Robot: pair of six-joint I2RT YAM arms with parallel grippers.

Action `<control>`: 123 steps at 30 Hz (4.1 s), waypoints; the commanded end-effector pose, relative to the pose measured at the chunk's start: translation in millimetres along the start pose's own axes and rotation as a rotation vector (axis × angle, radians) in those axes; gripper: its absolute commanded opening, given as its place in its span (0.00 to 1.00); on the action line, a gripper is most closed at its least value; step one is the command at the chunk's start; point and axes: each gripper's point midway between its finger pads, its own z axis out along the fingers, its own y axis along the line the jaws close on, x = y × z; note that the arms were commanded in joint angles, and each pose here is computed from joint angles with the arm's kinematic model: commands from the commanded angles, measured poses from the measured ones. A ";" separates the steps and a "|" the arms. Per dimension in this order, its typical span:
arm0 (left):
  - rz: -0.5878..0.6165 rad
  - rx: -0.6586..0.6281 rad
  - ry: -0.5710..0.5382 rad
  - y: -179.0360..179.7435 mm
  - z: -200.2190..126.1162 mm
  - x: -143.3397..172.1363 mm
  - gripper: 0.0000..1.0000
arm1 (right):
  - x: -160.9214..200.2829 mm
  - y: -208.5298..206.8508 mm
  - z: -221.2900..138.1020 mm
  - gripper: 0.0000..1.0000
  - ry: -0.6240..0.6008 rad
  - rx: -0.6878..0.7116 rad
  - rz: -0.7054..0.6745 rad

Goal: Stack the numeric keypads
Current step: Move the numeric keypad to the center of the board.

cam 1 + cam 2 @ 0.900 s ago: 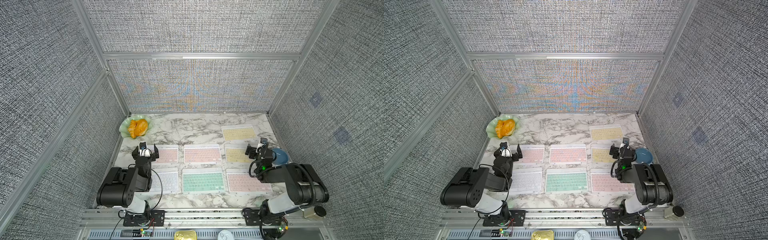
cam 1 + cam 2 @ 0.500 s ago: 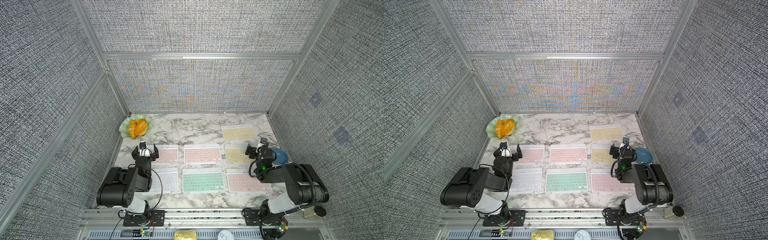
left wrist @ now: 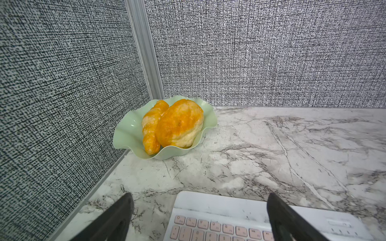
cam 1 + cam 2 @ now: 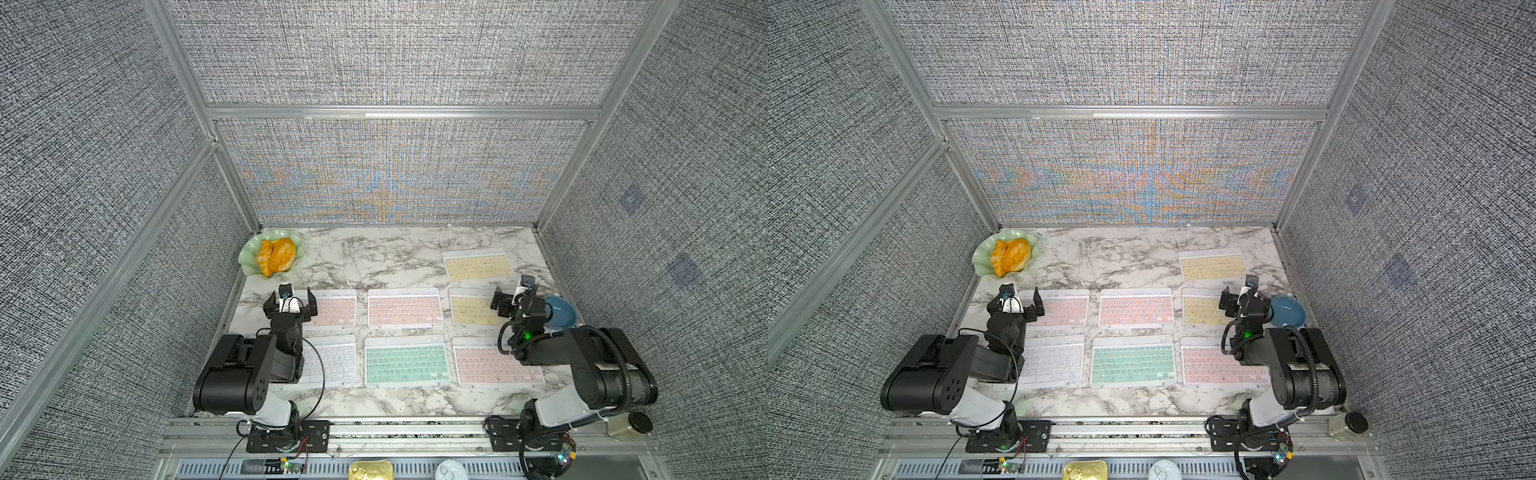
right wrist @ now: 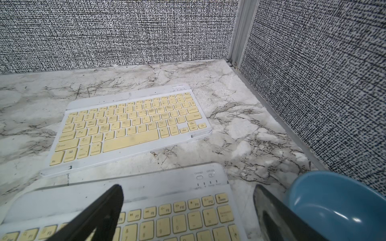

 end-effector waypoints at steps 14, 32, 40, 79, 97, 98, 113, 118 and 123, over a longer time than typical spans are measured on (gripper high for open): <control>-0.125 0.021 -0.017 -1.6 -14.3 -76.7 0.66 | -67.4 -19.2 -23.2 0.91 0.120 0.152 0.057; -0.219 0.294 0.302 -95.2 17.8 -75.2 0.64 | -22.0 93.9 70.7 0.82 0.605 -0.149 0.021; -0.213 0.331 0.317 -109.5 21.6 -68.9 0.64 | -4.9 109.4 97.2 0.82 0.672 -0.151 0.027; -0.210 0.421 0.394 -136.2 31.2 -55.0 0.61 | 46.3 216.2 97.2 0.82 0.812 -0.291 -0.035; -0.211 0.431 0.396 -138.5 30.4 -55.0 0.60 | 48.9 280.0 78.0 0.82 0.776 -0.408 -0.113; -0.210 0.431 0.396 -138.6 30.4 -55.0 0.60 | 50.2 283.5 76.5 0.82 0.775 -0.413 -0.121; -0.205 0.436 0.406 -139.5 30.0 -50.8 0.60 | 57.2 336.2 51.1 0.82 0.757 -0.521 -0.197; -0.206 0.442 0.406 -141.3 29.6 -51.1 0.59 | 59.1 353.8 39.8 0.81 0.752 -0.562 -0.205; -0.208 0.446 0.409 -142.4 29.2 -50.3 0.59 | 56.6 371.9 29.5 0.81 0.748 -0.618 -0.182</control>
